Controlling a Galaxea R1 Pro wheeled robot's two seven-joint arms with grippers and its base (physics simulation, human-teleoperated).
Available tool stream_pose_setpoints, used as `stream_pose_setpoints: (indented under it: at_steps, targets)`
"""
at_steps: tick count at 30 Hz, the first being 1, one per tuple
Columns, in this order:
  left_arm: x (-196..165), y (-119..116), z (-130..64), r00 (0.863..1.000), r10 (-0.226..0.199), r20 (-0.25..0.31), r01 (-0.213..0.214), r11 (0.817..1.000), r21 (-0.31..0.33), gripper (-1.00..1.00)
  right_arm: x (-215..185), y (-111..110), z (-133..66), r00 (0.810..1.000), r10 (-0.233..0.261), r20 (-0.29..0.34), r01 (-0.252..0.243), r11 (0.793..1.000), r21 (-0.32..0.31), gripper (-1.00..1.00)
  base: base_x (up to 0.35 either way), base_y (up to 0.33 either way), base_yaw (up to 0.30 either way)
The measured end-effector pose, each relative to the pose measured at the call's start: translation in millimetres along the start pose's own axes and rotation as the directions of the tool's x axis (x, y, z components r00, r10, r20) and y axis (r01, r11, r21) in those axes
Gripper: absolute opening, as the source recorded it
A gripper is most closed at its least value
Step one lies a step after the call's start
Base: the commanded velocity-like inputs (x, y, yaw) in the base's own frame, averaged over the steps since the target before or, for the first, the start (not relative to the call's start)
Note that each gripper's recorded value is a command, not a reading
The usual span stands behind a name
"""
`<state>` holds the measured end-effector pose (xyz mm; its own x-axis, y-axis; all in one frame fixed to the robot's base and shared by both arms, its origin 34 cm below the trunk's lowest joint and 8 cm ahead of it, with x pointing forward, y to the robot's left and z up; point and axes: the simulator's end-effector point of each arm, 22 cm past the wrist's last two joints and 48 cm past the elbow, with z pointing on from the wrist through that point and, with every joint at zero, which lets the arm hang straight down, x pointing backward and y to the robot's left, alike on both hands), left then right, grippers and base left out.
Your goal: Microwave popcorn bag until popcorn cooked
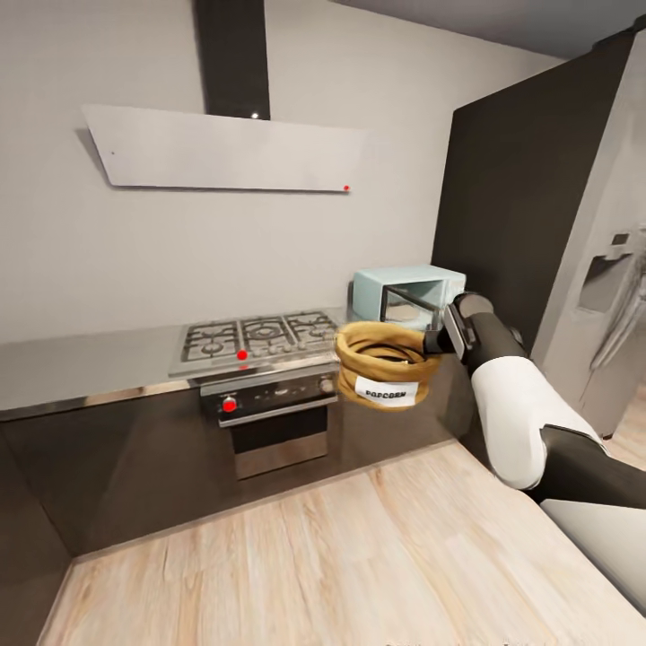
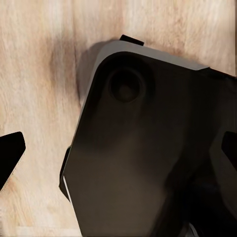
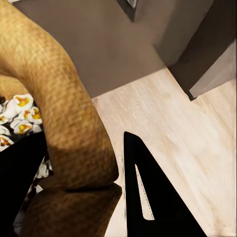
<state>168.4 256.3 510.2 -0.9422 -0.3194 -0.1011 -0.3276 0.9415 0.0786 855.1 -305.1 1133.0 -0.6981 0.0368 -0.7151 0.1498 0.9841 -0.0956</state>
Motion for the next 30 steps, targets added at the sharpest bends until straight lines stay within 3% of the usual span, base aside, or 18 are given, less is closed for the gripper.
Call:
stream_pose_setpoints:
  at_steps: [6, 10, 15, 19, 26, 30]
  targets:
    - [-0.7, 0.1, 0.1, 1.0, 0.001, 0.001, -0.001, 1.0, 0.001, 1.0, -0.6, -10.7, -0.3, 1.0, 0.008, 0.001, -0.008, 1.0, 0.012, -1.0, 0.0, 0.0, -0.284]
    - [-0.6, -0.9, -0.1, 1.0, -0.001, 0.001, 0.001, 1.0, 0.001, 1.0, -1.0, -31.0, 0.4, 1.0, 0.02, 0.002, -0.02, 0.999, 0.039, -1.0, 0.0, 0.0, -0.284]
    - [-0.3, -1.4, -0.2, 1.0, -0.005, 0.0, 0.005, 1.0, 0.0, 1.0, -1.4, -36.5, -0.3, 1.0, 0.027, 0.003, -0.027, 0.999, 0.044, -1.0, 0.0, 0.0, -0.284]
    - [0.7, -2.1, -0.3, 1.0, -0.005, -0.003, 0.005, 1.0, 0.002, 1.0, -1.2, -59.6, -0.2, 0.999, 0.04, 0.004, -0.041, 0.996, 0.073, -1.0, 0.0, 0.0, -0.284]
    - [-0.4, -2.7, -0.3, 1.0, -0.004, 0.001, 0.004, 1.0, 0.004, 1.0, -1.8, -66.1, -1.7, 0.999, 0.046, 0.007, -0.047, 0.996, 0.079, -1.0, 0.049, -0.054, -0.284]
    - [0.9, -3.0, -0.5, 1.0, 0.0, -0.002, 0.0, 1.0, 0.004, 1.0, 9.4, -61.5, 4.9, 0.999, 0.037, -0.026, -0.035, 0.997, 0.072, -1.0, 0.174, -0.22, -0.284]
